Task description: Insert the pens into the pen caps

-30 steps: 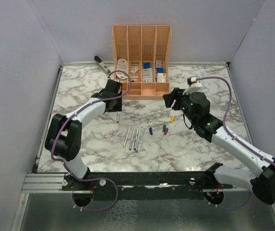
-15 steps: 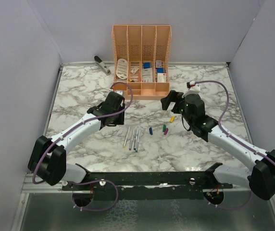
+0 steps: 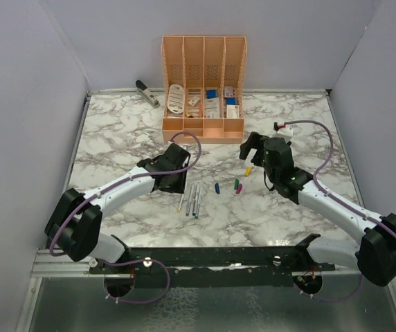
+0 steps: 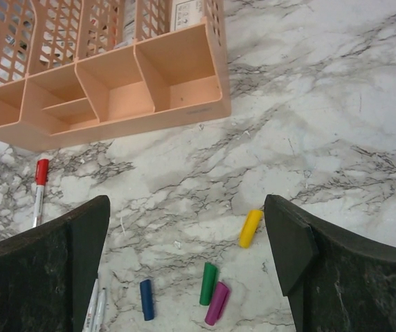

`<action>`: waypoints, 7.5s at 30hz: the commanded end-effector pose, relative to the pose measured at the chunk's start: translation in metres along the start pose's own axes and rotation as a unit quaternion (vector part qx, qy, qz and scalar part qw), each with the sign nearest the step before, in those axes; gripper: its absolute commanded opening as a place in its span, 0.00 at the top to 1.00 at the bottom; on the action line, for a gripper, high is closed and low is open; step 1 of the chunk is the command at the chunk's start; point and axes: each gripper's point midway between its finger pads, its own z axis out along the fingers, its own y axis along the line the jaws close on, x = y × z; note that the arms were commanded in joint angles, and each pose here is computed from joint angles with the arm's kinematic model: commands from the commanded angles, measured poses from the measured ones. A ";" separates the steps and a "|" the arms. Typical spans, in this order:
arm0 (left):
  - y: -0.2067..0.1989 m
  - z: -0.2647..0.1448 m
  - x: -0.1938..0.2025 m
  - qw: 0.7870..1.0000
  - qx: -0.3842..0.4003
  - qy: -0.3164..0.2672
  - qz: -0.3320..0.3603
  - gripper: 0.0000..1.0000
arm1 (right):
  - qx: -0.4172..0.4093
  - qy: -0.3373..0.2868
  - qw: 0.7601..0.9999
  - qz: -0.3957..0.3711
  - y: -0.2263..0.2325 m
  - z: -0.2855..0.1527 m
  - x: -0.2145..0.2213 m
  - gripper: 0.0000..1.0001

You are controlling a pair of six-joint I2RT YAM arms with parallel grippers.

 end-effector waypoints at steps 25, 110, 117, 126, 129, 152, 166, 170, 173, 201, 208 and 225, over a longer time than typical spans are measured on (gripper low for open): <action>-0.008 0.029 0.031 0.994 -0.024 0.107 0.030 0.62 | 0.047 0.007 0.999 0.011 -0.021 -0.008 0.003 0.08; 0.009 -0.020 -0.052 0.997 -0.059 -0.014 0.047 1.00 | 0.183 0.169 0.966 -0.072 -0.064 0.030 0.097 0.38; 0.011 -0.053 -0.077 0.991 -0.038 -0.125 0.024 1.00 | 0.182 0.185 0.964 -0.065 -0.060 0.043 0.112 0.44; 0.011 -0.063 -0.077 0.988 -0.016 -0.156 0.008 1.00 | 0.166 0.198 0.964 -0.059 -0.049 0.056 0.121 0.49; 0.009 -0.062 -0.076 0.988 -0.011 -0.156 0.006 1.00 | 0.166 0.205 0.963 -0.059 -0.049 0.058 0.125 0.49; 0.005 -0.054 -0.074 0.989 0.001 -0.150 0.020 1.00 | 0.183 0.214 0.959 -0.042 -0.057 0.063 0.137 0.56; 0.007 -0.052 -0.078 0.988 -0.007 -0.149 0.029 1.00 | 0.196 0.221 0.955 -0.033 -0.067 0.072 0.139 0.61; 0.010 -0.052 -0.080 0.988 -0.012 -0.150 0.027 1.00 | 0.200 0.240 0.949 -0.034 -0.070 0.067 0.147 0.63; 0.013 -0.052 -0.082 0.988 -0.015 -0.151 0.027 1.00 | 0.207 0.254 0.944 -0.034 -0.075 0.059 0.154 0.63; 0.025 -0.047 -0.094 0.988 -0.023 -0.149 0.031 1.00 | 0.233 0.336 0.909 -0.083 -0.087 0.023 0.194 0.75; 0.025 -0.048 -0.096 0.988 -0.022 -0.153 0.029 1.00 | 0.226 0.350 0.904 -0.093 -0.082 0.013 0.202 0.77; 0.015 -0.047 -0.093 0.988 0.008 -0.149 0.035 1.00 | 0.146 0.242 0.956 -0.079 -0.026 0.050 0.123 0.99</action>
